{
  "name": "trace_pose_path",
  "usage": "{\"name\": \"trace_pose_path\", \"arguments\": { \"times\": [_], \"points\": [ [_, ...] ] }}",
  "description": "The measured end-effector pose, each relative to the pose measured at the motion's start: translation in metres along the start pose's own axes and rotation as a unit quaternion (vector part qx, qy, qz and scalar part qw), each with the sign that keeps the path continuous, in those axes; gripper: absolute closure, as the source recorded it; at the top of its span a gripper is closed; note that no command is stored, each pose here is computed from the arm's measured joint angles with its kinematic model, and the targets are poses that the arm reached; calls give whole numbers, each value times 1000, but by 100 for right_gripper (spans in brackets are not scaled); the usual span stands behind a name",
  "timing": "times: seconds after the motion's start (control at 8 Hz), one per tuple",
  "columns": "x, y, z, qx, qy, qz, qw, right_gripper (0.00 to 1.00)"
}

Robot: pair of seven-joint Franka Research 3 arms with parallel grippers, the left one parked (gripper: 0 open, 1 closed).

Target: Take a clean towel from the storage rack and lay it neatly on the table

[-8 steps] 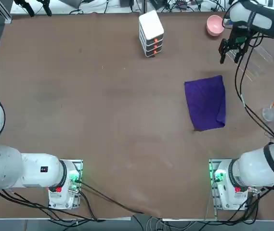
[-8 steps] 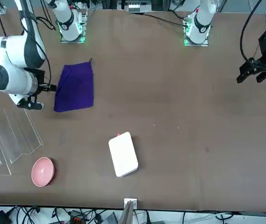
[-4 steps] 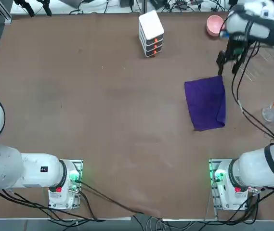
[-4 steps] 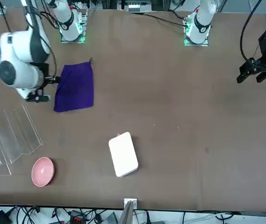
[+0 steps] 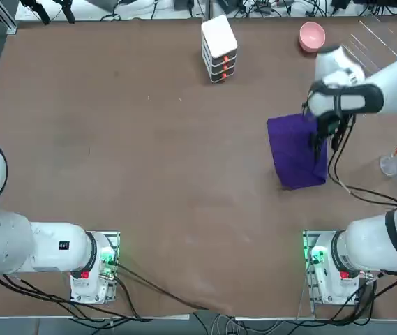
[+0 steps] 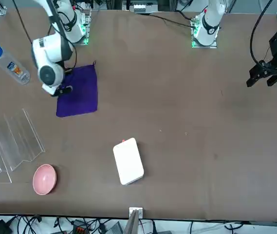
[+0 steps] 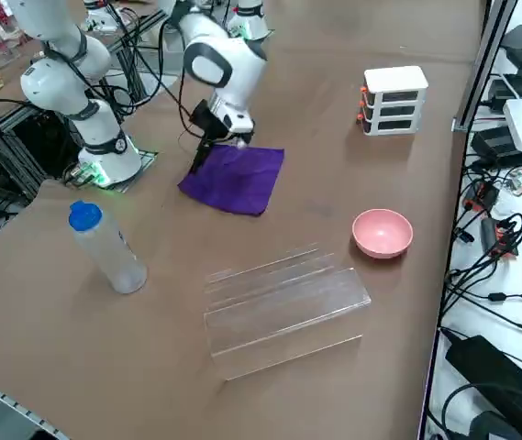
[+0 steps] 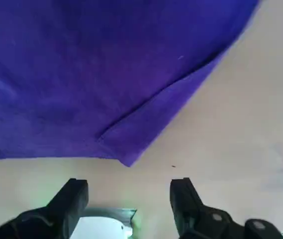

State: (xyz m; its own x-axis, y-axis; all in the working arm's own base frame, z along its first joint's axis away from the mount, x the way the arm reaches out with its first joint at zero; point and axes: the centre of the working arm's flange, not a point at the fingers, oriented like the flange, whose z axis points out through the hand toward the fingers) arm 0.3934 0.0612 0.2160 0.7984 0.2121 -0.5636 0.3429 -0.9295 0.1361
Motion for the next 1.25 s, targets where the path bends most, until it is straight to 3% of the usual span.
{"name": "trace_pose_path", "arguments": {
  "times": [0.12, 0.38, 0.5, 0.88, 1.25],
  "points": [
    [-1, -7, 21, -9, -3, -17, 1000, 2],
    [7, -17, 37, -45, -1, -54, 998, 15],
    [9, -21, 39, -54, 0, -60, 997, 41],
    [12, -48, 38, -66, 10, -72, 995, 49],
    [14, -48, 45, -75, 4, -83, 994, 54]
  ]
}}
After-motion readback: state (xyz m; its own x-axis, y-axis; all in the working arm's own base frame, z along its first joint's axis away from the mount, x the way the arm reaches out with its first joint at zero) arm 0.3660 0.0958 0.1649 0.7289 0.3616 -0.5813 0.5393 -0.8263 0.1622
